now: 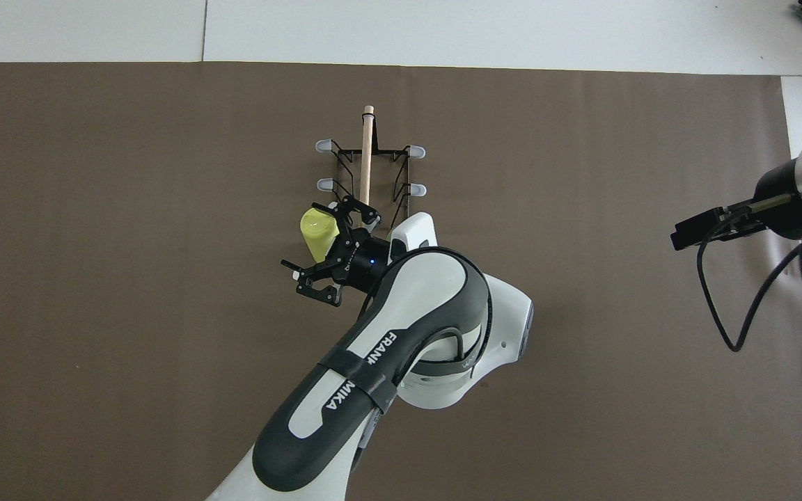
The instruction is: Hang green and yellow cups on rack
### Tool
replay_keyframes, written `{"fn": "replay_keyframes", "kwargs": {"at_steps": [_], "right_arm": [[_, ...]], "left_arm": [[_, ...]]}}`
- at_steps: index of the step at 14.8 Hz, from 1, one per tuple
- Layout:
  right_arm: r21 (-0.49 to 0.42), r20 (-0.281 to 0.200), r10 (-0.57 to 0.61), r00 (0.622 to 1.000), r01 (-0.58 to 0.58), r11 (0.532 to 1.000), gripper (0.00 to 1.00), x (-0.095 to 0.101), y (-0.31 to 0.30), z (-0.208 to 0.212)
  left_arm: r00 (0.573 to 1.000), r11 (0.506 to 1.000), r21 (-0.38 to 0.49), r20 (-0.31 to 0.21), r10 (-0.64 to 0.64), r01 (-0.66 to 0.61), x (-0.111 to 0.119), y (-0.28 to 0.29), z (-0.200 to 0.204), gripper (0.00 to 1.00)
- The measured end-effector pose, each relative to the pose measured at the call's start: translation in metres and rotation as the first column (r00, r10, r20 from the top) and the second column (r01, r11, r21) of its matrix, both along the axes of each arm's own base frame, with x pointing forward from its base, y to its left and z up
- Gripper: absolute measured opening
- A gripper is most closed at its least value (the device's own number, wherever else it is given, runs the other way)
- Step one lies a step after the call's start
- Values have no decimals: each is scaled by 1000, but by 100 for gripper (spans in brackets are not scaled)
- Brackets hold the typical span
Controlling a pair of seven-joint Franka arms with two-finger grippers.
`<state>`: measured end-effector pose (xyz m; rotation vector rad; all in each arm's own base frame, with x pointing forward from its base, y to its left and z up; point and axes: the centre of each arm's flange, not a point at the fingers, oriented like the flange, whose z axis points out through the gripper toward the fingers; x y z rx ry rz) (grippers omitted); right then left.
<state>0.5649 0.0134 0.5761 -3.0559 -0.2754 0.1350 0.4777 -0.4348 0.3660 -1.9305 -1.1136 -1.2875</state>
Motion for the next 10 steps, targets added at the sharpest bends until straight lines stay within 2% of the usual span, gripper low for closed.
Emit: {"fn": "replay_keyframes", "kwargs": {"at_steps": [3, 5, 6, 8, 10], "right_arm": [[0, -9, 8, 1000, -8, 1000, 100, -1, 11, 0], [-3, -6, -15, 1000, 15, 1000, 100, -2, 27, 3], [-5, -4, -28, 1000, 28, 1000, 100, -2, 33, 5], [-6, 0, -39, 999, 39, 999, 100, -2, 36, 7], [-6, 1, -47, 999, 47, 999, 100, -2, 32, 7]], "left_arm": [[1000, 1000, -25, 7, -6, 6, 6, 2, 5, 100], [1000, 997, -76, 13, 4, -3, 23, 17, 20, 100], [1000, 994, -110, -1, 9, -9, 35, 30, 32, 100], [998, 982, -186, -65, 1, -14, 59, 62, 60, 100], [987, 968, -252, -159, -23, -18, 82, 106, 91, 100]]}}
